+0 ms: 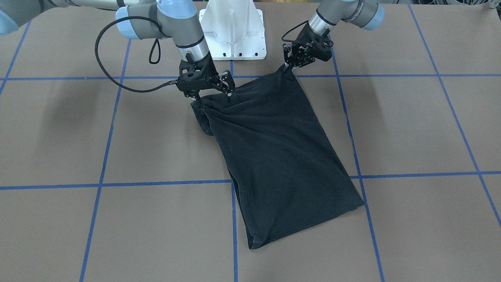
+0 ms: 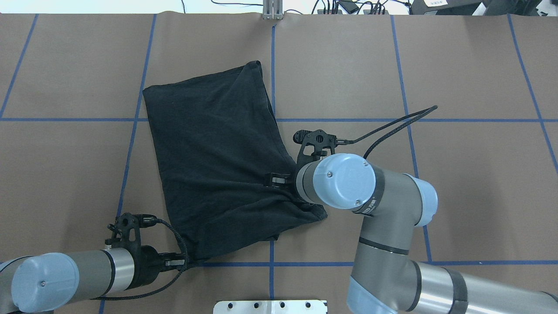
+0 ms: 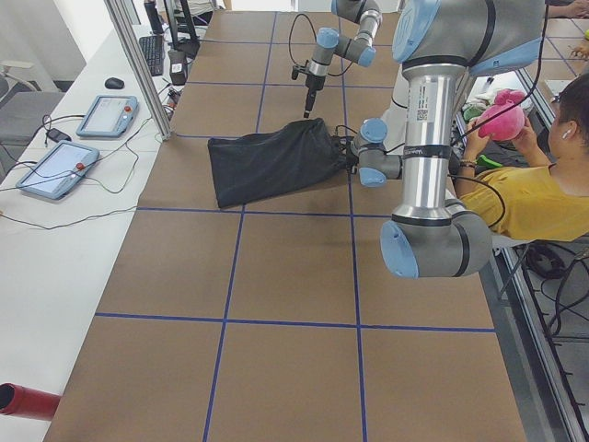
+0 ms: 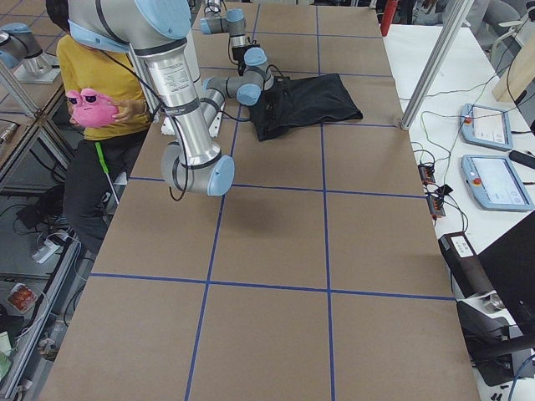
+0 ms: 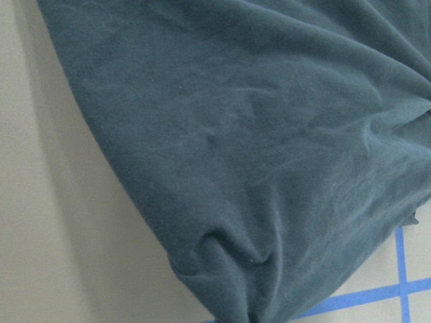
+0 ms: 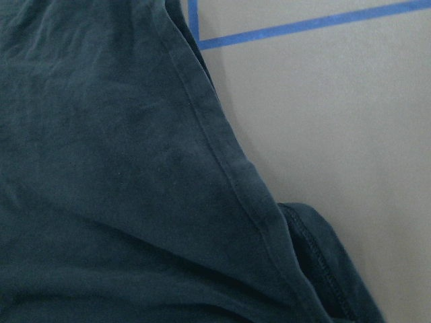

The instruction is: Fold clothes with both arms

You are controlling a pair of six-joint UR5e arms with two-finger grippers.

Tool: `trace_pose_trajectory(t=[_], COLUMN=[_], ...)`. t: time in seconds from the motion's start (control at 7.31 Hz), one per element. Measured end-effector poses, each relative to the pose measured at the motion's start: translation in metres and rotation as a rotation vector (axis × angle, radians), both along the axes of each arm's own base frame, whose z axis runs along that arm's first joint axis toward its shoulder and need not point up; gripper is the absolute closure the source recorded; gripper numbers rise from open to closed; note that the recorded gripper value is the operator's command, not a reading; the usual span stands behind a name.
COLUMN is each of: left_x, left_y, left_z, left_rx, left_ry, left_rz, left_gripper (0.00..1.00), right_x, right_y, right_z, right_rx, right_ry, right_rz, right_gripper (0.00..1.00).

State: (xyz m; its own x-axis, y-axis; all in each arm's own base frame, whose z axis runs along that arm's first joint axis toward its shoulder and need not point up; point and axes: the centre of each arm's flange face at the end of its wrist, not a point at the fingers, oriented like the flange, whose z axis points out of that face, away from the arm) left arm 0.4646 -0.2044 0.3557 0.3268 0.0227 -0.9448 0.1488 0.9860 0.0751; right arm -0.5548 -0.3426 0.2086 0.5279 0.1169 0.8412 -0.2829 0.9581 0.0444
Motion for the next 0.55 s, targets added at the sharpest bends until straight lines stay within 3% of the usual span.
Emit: trace_pose_trajectory(t=[0.27,0.55], left_x=[0.003,0.004], left_y=[0.0,0.0], left_z=[0.002,0.004], left_rx=[-0.002,-0.003], left_ry=[-0.003,-0.007], left_rz=[-0.003,-0.004], left_gripper=[1.0,1.0], right_x=[-0.043,-0.056], right_y=[0.01,0.017], right_z=[-0.003,0.015], right_rx=[-0.058,-0.059], right_ry=[0.01,0.058], right_rz=[0.079,0.1], right_gripper=[0.06,0.06])
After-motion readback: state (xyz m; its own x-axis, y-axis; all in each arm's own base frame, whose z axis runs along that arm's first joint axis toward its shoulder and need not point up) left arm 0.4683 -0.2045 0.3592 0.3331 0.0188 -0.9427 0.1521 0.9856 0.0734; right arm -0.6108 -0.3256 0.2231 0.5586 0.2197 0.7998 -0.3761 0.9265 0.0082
